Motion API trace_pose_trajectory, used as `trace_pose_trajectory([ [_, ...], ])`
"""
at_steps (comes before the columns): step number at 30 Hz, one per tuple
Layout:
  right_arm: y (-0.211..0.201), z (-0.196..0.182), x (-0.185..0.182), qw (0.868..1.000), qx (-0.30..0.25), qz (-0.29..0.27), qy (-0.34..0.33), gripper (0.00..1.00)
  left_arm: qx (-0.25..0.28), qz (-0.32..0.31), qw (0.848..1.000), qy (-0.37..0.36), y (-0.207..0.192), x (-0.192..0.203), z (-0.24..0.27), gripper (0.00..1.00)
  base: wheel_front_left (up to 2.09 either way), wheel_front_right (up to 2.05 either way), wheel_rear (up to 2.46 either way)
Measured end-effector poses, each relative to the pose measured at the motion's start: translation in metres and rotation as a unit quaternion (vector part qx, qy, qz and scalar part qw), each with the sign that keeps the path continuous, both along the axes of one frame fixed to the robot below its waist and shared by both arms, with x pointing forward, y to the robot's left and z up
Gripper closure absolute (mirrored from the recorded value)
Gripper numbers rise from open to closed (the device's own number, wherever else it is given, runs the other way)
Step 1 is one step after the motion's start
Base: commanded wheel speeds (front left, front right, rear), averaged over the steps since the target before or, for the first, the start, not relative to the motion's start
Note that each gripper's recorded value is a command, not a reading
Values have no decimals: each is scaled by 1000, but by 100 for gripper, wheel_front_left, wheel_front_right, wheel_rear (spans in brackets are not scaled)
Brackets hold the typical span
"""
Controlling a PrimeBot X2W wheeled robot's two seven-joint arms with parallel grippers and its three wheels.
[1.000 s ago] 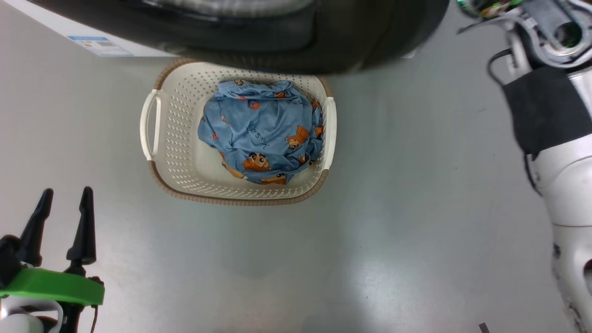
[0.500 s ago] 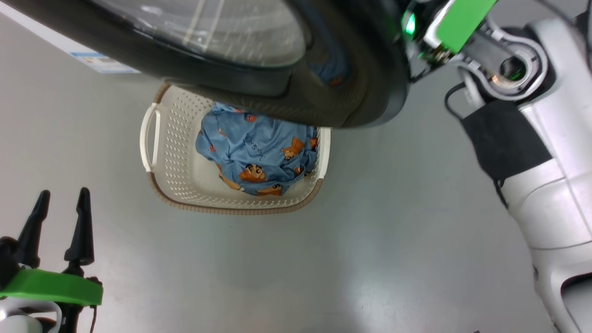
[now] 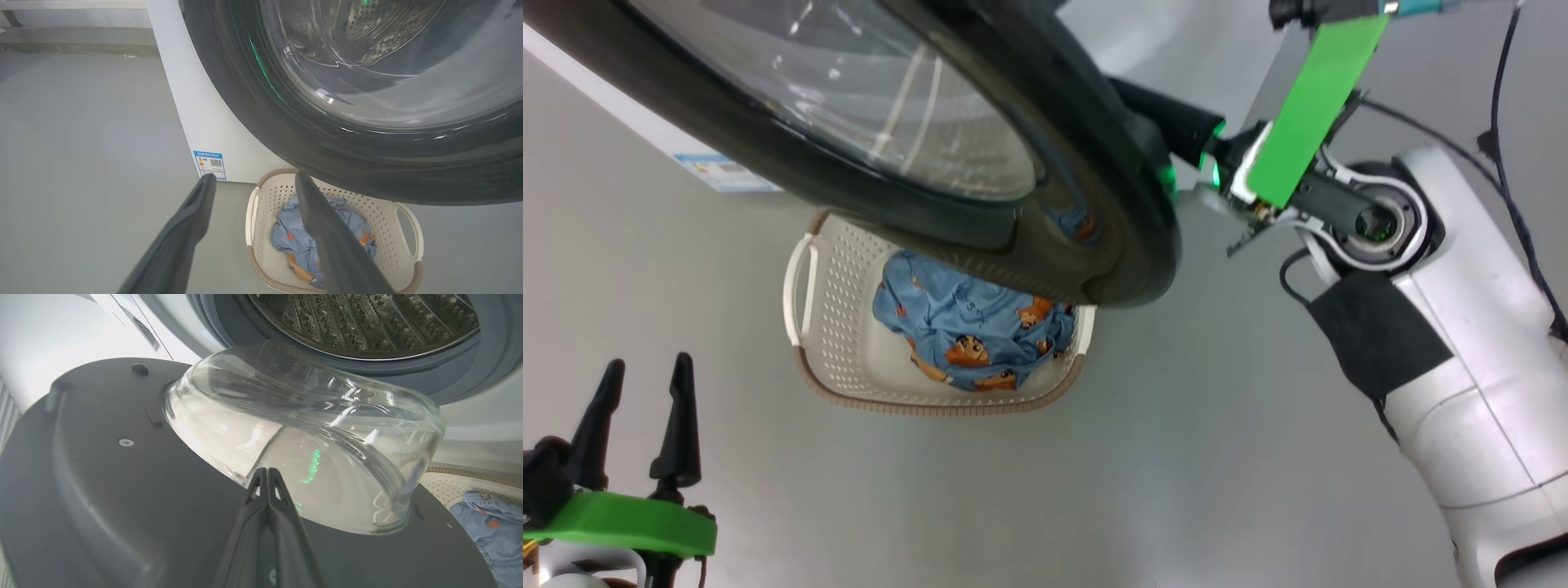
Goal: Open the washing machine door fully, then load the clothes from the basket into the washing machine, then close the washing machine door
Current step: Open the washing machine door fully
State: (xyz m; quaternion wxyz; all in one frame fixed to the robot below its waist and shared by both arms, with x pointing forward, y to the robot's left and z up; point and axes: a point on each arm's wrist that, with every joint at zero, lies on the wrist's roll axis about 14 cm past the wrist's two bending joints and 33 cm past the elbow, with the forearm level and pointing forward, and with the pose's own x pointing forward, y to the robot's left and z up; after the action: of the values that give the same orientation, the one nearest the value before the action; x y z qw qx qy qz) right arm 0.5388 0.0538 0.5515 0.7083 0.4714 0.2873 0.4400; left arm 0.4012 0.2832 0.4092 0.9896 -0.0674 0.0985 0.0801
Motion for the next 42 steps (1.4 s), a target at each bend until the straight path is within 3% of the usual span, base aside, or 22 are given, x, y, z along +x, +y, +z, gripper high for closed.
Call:
trace_pose_trajectory([
  [16, 7, 4, -60, 999, -23, 45, 16, 100, -16, 10, 999, -33, -10, -24, 25, 0, 0, 0, 0],
  [42, 79, 1, -168, 981, -8, 184, 60, 100, -30, 76, 994, -74, 8, -81, 51, 0, 0, 0, 0],
])
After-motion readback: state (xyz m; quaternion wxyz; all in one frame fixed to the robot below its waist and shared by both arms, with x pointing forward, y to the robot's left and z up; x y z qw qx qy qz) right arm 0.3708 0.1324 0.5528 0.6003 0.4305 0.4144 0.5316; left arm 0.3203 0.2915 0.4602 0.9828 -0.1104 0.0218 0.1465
